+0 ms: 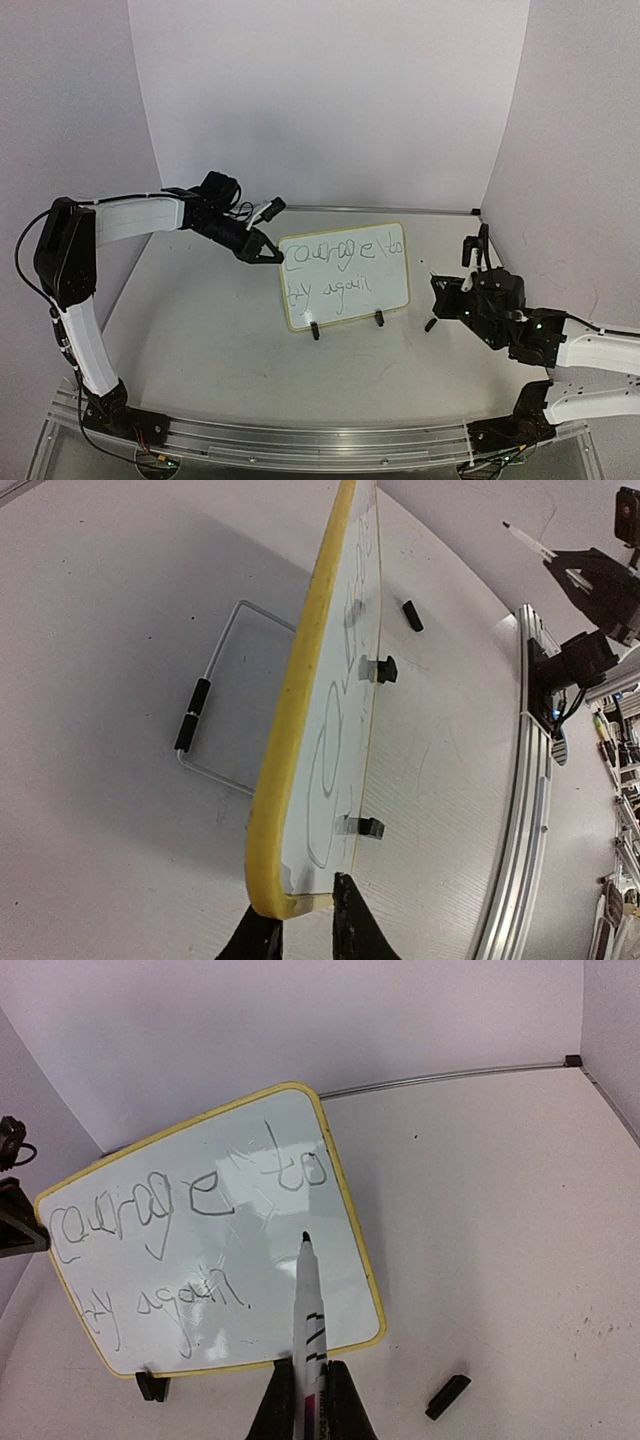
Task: Write a sentence on the whiteboard
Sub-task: Adjust the whiteboard on the whiteboard stand, then pass from the right arm to the left
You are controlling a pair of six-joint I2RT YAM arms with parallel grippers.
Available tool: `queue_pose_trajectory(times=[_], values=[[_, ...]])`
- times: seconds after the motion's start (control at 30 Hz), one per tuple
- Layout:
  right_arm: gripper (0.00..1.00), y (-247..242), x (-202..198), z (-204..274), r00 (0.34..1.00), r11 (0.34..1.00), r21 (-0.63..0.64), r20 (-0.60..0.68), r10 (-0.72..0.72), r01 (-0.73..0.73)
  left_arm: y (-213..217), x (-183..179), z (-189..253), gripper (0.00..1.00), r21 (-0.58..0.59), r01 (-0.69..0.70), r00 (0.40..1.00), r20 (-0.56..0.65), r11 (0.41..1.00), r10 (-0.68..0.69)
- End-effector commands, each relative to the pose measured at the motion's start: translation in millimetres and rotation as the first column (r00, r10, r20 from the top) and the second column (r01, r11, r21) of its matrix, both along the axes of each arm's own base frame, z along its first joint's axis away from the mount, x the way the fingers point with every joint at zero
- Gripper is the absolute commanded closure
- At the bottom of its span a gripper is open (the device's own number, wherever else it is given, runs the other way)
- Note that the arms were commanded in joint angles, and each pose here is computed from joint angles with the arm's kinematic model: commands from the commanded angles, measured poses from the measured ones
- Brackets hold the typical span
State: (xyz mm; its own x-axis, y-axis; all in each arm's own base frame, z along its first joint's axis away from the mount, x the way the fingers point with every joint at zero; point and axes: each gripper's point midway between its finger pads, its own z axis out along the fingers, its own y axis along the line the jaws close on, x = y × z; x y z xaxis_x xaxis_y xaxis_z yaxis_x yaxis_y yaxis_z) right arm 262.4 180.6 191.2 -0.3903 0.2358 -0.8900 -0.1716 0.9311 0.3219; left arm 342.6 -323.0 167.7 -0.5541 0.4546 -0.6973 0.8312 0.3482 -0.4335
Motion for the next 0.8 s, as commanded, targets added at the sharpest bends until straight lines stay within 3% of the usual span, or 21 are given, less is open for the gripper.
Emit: queue_pose_trajectory(times=[0.0, 0.1, 0.4, 0.57, 0.77], values=[[1.0, 19, -9, 18, 0.991, 0.99, 0.039, 0.039, 0.131, -0.132, 8, 8, 17, 0.73, -0.011, -0.072, 0.993, 0.088, 0.997, 0.072], [1.0, 31, -15, 25, 0.978, 0.976, 0.071, 0.054, 0.204, -0.207, 14, 13, 20, 0.55, -0.011, -0.124, 0.985, 0.117, 0.992, 0.124], [1.0, 50, -23, 53, 0.942, 0.936, 0.136, 0.14, 0.306, -0.324, 31, 14, 42, 0.32, -0.065, -0.249, 0.944, 0.207, 0.966, 0.257], [1.0, 63, -27, 74, 0.913, 0.897, 0.206, 0.211, 0.35, -0.391, 61, 18, 84, 0.29, -0.177, -0.436, 0.832, 0.296, 0.883, 0.47], [1.0, 70, -21, 108, 0.882, 0.867, 0.28, 0.36, 0.304, -0.413, 80, -7, 156, 0.29, -0.42, -0.534, 0.728, 0.212, 0.734, 0.652]])
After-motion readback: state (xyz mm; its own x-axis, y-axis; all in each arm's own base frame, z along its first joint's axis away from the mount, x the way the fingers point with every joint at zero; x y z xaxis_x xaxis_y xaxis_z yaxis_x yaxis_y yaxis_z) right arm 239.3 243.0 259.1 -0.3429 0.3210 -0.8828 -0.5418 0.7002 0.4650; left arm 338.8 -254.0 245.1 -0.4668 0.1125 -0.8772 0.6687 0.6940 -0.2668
